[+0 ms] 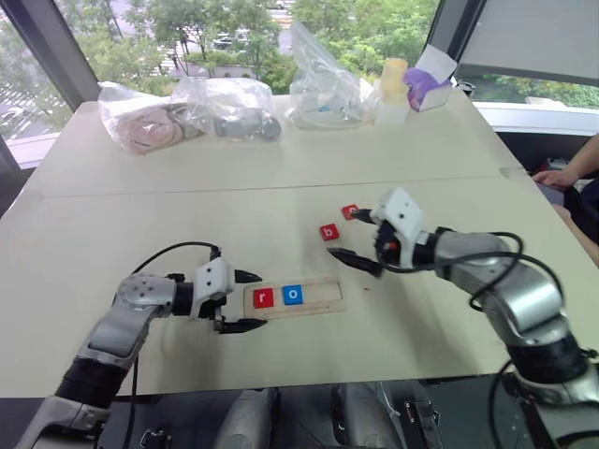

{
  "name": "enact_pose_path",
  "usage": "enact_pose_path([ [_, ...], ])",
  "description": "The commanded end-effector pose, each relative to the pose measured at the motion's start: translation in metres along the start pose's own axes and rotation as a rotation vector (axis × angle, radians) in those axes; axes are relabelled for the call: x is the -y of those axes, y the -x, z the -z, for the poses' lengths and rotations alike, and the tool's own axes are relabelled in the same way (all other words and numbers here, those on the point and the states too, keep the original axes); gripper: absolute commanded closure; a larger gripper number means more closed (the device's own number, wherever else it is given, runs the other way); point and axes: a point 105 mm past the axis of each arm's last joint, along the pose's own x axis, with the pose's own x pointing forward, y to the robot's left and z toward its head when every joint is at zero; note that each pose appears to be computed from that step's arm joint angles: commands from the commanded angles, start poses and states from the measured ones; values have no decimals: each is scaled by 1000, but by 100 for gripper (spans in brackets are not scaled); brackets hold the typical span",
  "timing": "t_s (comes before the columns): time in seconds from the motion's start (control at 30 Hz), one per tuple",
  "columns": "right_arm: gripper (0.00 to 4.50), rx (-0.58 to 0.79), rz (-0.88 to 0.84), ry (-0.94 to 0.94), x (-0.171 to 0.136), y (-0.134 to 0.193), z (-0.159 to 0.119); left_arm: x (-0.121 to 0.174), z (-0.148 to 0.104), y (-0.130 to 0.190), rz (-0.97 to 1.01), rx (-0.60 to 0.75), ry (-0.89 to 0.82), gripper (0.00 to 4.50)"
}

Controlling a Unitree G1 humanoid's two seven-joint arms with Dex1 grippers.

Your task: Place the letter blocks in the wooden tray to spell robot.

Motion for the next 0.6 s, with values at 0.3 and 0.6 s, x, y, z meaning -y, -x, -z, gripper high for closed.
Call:
enact_pose_path([
  [0.3,0,-59,-49,104,27,-37,13,-15,-30,49,-176,41,9,2],
  [0.6,0,-160,14,-50,21,-55,24,-13,-34,47,-242,67,11,2],
])
